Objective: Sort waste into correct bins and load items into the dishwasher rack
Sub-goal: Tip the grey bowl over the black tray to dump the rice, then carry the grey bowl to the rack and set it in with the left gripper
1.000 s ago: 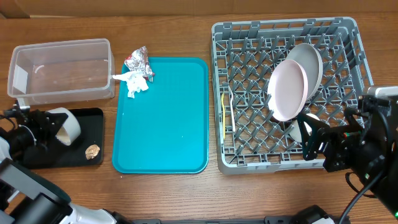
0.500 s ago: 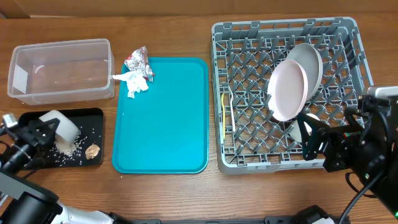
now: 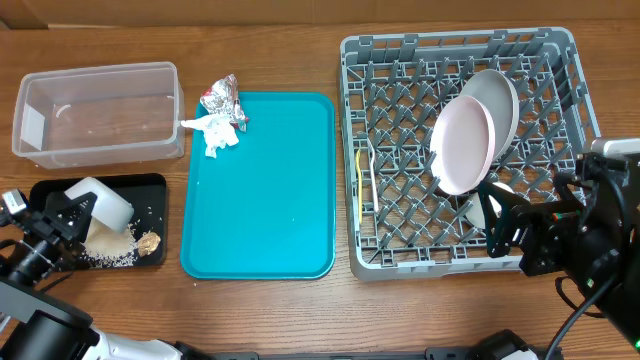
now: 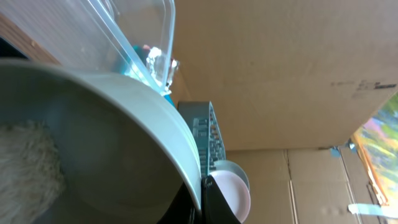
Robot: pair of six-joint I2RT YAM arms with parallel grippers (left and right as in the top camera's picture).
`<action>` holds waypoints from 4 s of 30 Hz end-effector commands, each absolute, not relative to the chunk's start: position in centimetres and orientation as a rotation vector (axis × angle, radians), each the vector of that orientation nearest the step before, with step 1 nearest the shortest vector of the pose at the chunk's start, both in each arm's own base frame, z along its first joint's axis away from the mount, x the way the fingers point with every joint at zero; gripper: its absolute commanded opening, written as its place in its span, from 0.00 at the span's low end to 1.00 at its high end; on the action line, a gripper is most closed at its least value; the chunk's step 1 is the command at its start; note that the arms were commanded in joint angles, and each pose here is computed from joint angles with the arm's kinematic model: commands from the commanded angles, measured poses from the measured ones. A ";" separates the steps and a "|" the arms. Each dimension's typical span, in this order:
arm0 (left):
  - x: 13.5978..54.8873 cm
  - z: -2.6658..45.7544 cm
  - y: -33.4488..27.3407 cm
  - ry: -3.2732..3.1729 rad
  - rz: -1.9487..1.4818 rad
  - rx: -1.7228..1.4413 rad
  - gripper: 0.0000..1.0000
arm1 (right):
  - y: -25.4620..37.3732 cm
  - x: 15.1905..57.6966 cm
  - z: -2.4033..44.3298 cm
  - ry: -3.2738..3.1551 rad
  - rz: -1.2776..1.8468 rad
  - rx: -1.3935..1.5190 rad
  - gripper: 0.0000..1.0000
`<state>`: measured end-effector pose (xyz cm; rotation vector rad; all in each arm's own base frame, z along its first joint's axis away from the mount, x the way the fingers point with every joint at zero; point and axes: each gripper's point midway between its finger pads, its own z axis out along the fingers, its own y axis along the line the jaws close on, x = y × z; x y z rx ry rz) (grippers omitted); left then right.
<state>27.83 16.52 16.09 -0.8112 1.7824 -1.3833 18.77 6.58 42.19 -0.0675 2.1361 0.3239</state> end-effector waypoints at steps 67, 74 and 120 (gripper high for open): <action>42.2 28.8 -33.9 1.950 -1.558 0.588 0.04 | 6.4 18.7 42.6 2.121 0.322 -0.060 1.00; 43.5 23.9 -36.9 1.965 -1.666 0.572 0.04 | 6.4 18.7 42.6 2.121 0.322 -0.060 1.00; 45.2 13.4 -28.6 2.405 -1.772 0.178 1.00 | 6.4 18.7 42.6 2.121 0.322 -0.060 1.00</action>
